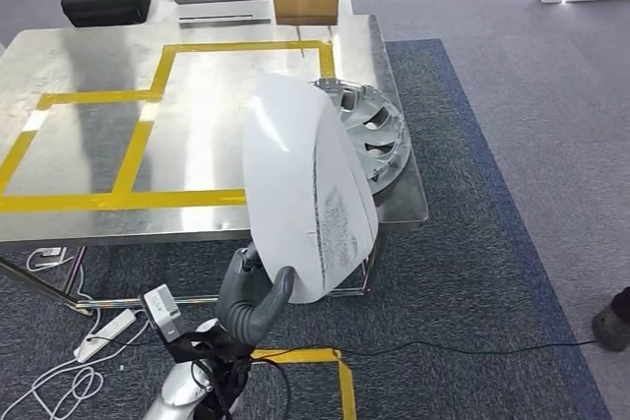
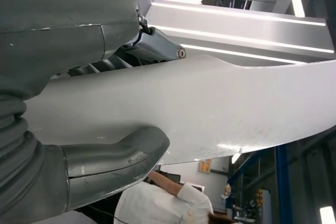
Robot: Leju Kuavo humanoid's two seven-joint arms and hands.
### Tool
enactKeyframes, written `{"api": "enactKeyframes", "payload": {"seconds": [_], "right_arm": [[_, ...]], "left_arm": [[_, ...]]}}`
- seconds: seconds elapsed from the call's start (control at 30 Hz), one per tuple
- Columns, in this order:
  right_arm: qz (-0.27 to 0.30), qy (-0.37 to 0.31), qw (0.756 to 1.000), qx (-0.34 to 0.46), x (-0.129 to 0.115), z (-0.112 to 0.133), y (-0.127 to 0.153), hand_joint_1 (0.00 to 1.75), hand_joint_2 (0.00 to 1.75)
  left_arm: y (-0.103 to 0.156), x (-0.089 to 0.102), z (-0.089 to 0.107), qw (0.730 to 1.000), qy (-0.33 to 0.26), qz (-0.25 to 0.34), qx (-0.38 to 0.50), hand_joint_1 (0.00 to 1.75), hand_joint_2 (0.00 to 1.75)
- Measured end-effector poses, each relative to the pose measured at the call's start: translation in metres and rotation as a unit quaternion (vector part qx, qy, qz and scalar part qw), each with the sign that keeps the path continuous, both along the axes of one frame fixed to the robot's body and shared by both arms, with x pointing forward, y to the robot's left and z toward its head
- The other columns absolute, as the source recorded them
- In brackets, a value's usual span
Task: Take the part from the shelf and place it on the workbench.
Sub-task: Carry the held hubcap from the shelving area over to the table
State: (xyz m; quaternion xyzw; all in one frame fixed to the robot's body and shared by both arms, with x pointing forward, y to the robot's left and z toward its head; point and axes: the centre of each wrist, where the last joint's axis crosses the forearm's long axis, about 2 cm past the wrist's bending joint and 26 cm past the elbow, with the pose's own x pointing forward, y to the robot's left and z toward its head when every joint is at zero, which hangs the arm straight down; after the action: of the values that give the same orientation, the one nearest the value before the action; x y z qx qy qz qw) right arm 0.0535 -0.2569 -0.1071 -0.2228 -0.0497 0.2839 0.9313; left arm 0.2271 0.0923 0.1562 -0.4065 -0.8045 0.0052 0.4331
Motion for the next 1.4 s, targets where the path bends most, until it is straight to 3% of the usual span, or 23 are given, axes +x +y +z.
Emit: {"api": "enactKeyframes", "payload": {"seconds": [0.2, 0.33, 0.5, 0.67, 0.93, 1.4], "right_arm": [[-0.007, 0.0, 1.0, 0.002, 0.001, 0.0, 0.0, 0.0, 1.75], [-0.046, 0.0, 0.999, 0.029, -0.001, 0.0, 0.0, 0.0, 1.75], [-0.091, -0.051, 0.994, 0.046, -0.003, -0.001, -0.003, 0.0, 1.75], [-0.046, -0.135, 0.988, 0.053, -0.004, 0.0, -0.005, 0.0, 1.75], [-0.008, -0.188, 0.978, 0.088, -0.002, 0.0, -0.002, 0.0, 1.75], [-0.025, -0.169, 0.979, 0.112, -0.003, 0.0, 0.004, 0.0, 1.75]], "left_arm": [[-0.001, 0.0, 0.001, 1.0, -0.001, -0.001, -0.002, 1.75, 1.75], [-0.002, 0.0, 0.001, 1.0, 0.002, -0.004, -0.002, 1.75, 1.75], [0.0, 0.002, -0.001, 0.997, 0.043, 0.061, 0.034, 1.75, 1.75], [0.002, 0.003, -0.003, 0.994, 0.036, 0.091, 0.043, 1.75, 1.75], [0.007, 0.0, -0.006, 0.992, 0.036, 0.112, 0.043, 1.75, 1.75], [0.008, -0.001, -0.007, 0.991, 0.039, 0.117, 0.041, 1.75, 1.75]]}}
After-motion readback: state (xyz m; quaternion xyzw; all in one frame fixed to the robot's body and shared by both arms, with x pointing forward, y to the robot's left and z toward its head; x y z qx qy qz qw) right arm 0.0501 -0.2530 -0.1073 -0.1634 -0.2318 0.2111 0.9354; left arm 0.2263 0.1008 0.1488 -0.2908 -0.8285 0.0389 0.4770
